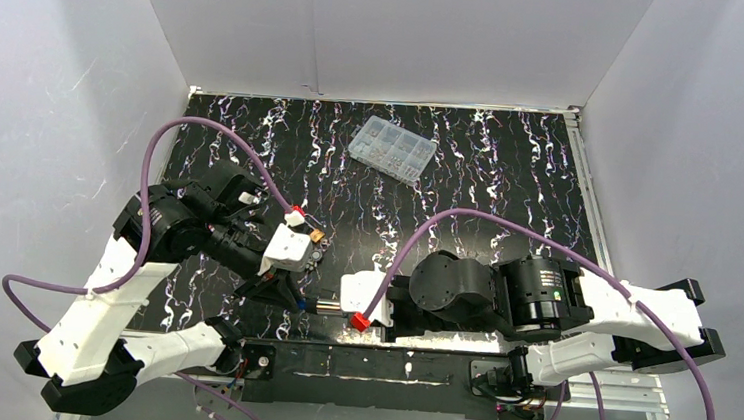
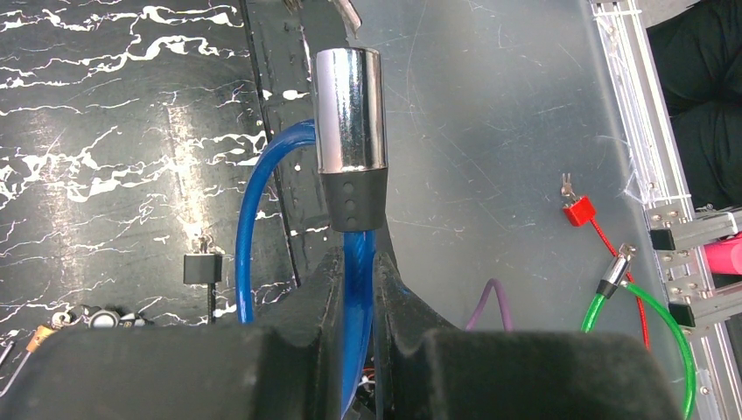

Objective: Unlock with the key

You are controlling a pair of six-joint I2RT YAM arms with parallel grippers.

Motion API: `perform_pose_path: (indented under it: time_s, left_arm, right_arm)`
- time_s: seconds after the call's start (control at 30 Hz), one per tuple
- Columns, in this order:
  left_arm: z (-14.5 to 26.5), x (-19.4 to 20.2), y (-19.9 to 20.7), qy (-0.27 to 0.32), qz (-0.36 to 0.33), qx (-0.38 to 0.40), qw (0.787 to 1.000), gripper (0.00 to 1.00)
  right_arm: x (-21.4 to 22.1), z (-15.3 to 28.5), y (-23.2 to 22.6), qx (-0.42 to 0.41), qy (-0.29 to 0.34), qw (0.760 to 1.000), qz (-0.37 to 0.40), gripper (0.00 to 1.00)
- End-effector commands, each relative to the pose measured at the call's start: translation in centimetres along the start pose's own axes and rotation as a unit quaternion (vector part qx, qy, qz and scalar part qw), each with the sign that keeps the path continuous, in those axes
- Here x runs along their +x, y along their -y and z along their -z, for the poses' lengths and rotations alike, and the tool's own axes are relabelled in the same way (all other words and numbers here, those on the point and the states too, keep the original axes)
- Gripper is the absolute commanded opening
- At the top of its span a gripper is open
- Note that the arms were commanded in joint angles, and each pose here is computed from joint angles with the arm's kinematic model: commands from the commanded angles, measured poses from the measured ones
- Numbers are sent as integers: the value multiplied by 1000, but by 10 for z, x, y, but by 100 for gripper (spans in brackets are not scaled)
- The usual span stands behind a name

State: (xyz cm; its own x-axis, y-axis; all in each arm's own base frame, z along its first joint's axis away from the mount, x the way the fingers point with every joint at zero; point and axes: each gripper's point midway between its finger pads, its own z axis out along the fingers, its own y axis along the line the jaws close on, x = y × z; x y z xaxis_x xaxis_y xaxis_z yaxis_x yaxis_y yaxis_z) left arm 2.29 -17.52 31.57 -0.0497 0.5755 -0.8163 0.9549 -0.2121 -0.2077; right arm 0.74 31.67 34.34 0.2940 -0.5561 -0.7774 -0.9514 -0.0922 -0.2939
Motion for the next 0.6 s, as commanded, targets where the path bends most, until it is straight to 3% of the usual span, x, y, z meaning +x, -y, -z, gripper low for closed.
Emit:
perform_pose_path:
  time_s: [0.0, 0.57]
  left_arm:
    - [5, -5, 23, 14, 19, 31, 999, 0]
    - [6, -8, 24, 18, 19, 35, 999, 0]
  right_arm:
    - [-11, 8, 5, 12, 28, 1000, 0, 1]
    - [-10, -2, 5, 15, 23, 1000, 6, 1]
